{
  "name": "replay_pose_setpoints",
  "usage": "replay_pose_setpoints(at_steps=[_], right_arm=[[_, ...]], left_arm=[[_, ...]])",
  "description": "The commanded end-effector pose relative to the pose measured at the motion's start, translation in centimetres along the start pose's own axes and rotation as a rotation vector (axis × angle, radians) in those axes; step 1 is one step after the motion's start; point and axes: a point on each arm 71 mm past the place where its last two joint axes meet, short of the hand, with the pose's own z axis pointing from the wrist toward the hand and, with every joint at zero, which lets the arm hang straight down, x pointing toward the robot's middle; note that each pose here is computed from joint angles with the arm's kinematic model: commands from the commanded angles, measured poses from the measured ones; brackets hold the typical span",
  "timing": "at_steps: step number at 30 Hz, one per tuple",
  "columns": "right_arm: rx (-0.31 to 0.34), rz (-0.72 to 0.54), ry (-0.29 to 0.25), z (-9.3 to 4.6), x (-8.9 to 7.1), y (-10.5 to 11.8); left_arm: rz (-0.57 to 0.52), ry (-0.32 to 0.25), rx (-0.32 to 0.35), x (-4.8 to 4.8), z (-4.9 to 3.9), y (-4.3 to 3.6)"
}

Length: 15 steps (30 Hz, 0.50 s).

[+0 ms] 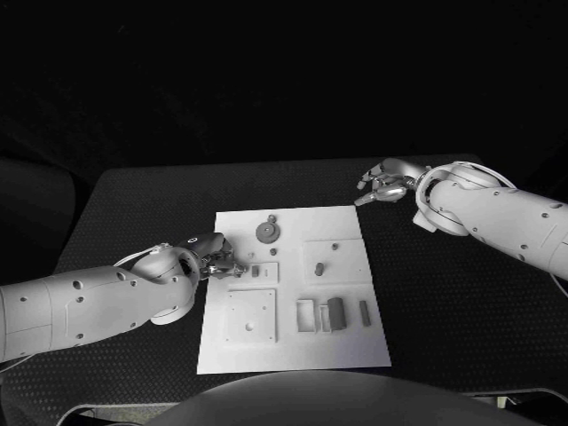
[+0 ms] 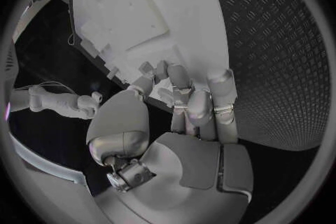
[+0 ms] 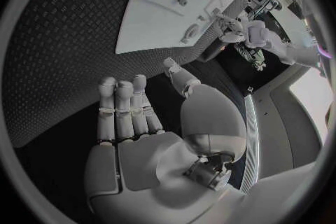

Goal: Assemble the parts on the task board

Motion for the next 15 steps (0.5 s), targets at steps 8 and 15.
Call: replay_pose_setpoints(at_steps=[8,15], right_arm=[[-0.003,-0.006,0.011,0.0,0.09,0.02],[-0.003,-0.006,0.011,0.0,0.1,0.03]], left_arm=[[0.006,0.017,-0.004,0.3,-0.02,0.0],[0.0,0.012,0.0,0.29,0.01,-0.14]])
